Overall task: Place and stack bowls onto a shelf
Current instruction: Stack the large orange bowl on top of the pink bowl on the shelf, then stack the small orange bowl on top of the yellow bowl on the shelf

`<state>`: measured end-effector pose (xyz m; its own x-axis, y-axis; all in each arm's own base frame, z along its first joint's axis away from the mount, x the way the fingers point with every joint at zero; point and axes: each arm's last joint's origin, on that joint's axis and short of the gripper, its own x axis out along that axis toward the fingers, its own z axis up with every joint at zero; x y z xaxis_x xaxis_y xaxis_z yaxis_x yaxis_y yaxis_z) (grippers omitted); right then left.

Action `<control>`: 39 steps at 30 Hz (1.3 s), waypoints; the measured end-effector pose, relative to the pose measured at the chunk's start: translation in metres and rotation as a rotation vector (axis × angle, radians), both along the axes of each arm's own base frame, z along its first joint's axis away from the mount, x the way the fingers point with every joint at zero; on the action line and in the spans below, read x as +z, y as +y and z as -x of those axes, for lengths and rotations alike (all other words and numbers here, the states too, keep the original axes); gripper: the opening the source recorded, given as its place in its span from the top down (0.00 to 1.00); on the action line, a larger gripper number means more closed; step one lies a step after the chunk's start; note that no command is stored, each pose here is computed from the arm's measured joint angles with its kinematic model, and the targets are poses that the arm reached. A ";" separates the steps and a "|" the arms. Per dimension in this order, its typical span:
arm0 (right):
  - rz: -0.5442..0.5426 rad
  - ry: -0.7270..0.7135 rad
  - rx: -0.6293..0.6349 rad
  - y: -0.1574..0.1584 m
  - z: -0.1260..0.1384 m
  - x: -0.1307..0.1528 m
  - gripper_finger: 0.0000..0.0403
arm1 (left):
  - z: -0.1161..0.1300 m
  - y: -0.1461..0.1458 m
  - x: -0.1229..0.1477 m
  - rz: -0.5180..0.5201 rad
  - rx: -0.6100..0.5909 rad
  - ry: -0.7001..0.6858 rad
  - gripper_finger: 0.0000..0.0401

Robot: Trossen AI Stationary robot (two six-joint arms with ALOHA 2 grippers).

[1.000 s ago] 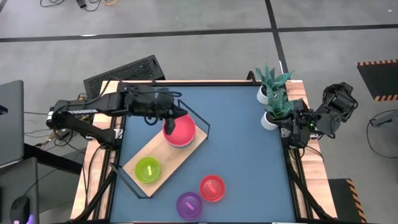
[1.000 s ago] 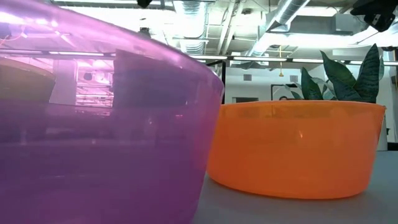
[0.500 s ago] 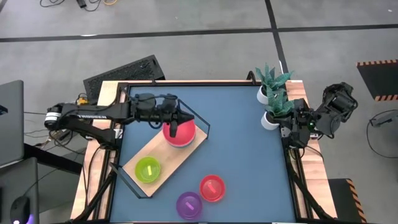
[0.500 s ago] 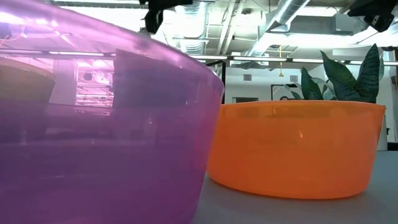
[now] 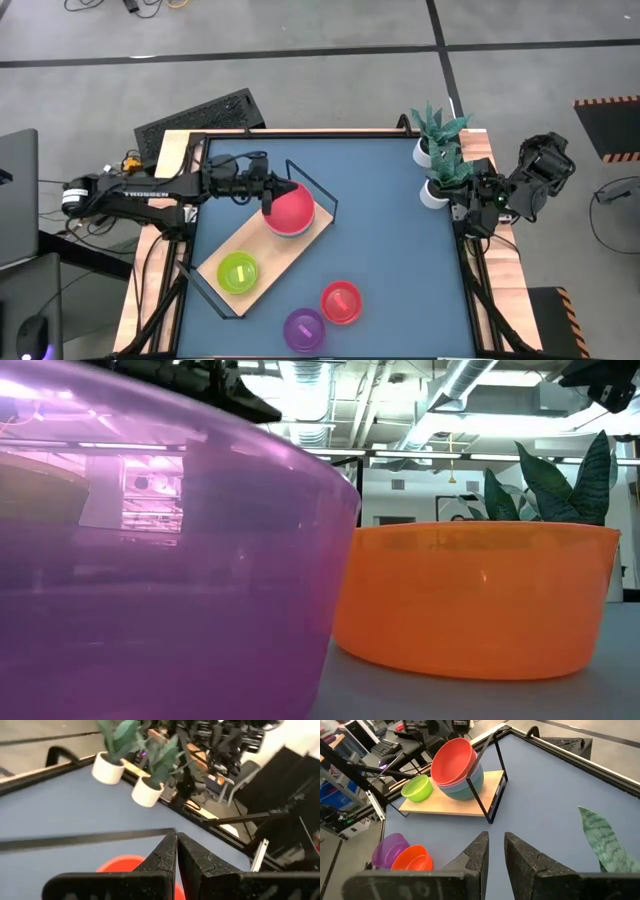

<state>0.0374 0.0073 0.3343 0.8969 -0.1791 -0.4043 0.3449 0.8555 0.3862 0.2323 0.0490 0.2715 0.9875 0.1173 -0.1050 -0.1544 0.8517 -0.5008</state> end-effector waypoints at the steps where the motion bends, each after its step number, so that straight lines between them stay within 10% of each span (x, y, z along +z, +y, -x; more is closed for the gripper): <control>1: -0.001 0.000 0.000 0.000 0.000 0.000 0.78 | 0.001 0.001 -0.005 0.012 0.006 -0.003 1.00; 12: -0.038 -0.007 -0.017 0.000 0.000 0.000 0.78 | 0.008 0.002 -0.031 0.119 0.037 0.025 1.00; 39: 0.000 0.026 -0.015 -0.002 0.002 -0.003 0.78 | -0.046 -0.107 0.078 -0.024 -0.285 -0.161 0.83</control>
